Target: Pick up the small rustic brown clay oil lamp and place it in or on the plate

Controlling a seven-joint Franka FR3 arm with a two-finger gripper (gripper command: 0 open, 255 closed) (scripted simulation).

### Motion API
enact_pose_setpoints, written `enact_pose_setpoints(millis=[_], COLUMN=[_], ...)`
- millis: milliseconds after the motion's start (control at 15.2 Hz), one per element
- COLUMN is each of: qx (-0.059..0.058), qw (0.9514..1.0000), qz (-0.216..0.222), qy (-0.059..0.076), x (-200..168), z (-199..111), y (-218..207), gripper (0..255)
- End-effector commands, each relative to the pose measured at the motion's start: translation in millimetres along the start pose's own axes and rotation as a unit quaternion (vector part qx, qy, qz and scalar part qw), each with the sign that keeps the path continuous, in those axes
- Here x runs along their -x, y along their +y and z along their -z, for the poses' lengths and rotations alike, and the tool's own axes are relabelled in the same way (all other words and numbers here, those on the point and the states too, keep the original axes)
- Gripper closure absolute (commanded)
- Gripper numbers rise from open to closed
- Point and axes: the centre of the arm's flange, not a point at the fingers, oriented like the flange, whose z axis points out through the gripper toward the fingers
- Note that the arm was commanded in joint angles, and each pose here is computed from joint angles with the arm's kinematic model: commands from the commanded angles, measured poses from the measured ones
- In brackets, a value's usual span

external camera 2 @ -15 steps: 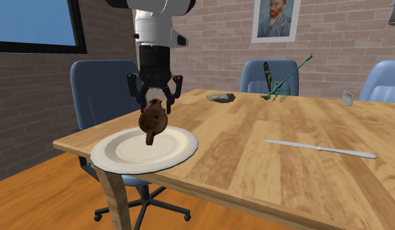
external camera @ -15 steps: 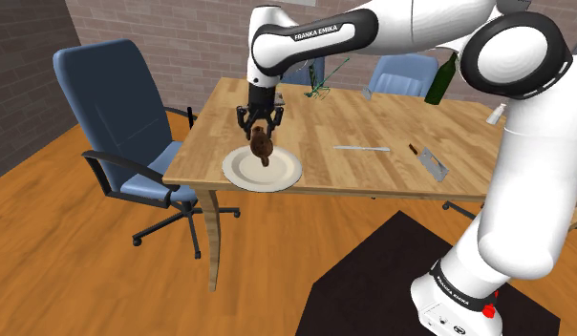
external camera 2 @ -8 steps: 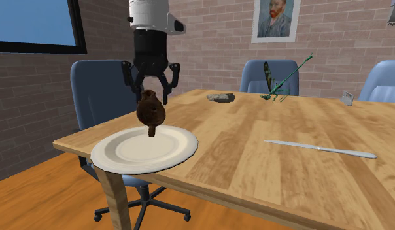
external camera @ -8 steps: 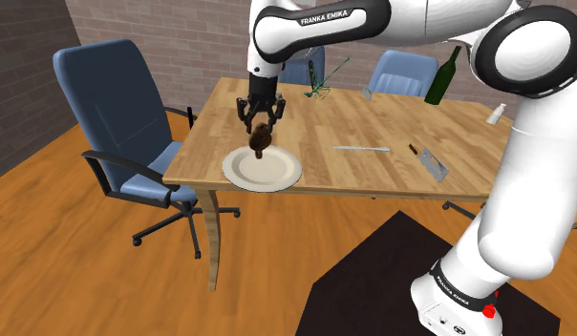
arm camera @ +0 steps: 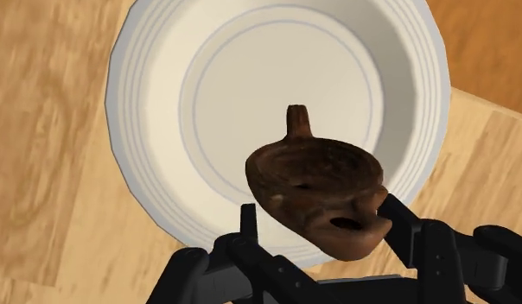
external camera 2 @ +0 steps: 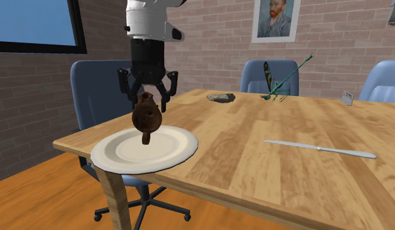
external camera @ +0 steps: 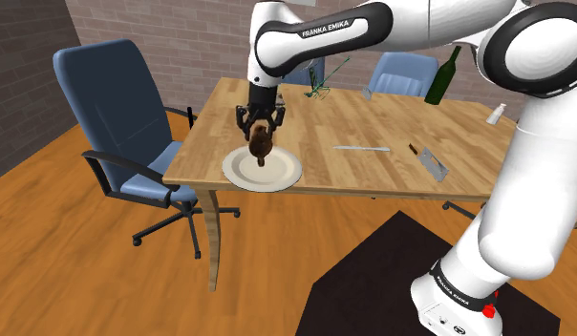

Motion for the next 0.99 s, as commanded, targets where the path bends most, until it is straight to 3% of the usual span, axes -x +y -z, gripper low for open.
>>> enact_pose_setpoints(millis=[0,396,528,594,726,792,924], qx=[0.005,0.005,0.006,0.006,0.008,0.009,0.010], qw=[0.9999,0.9999,0.9999,0.9999,0.9966,0.9925,0.9794], qz=[0.001,0.001,0.001,0.001,0.082,0.122,0.202], qy=[-0.011,-0.011,-0.011,-0.011,-0.006,-0.004,0.001], x=[3.0,2.6,2.7,2.7,30.3,44.1,71.2], z=[-19.1,-51.0,-48.1,-48.1,-42.8,-40.3,-35.4], y=[1.4,3.1,3.7,3.7,2.2,3.1,8.2], gripper=[255,255,255,0,0,0,0])
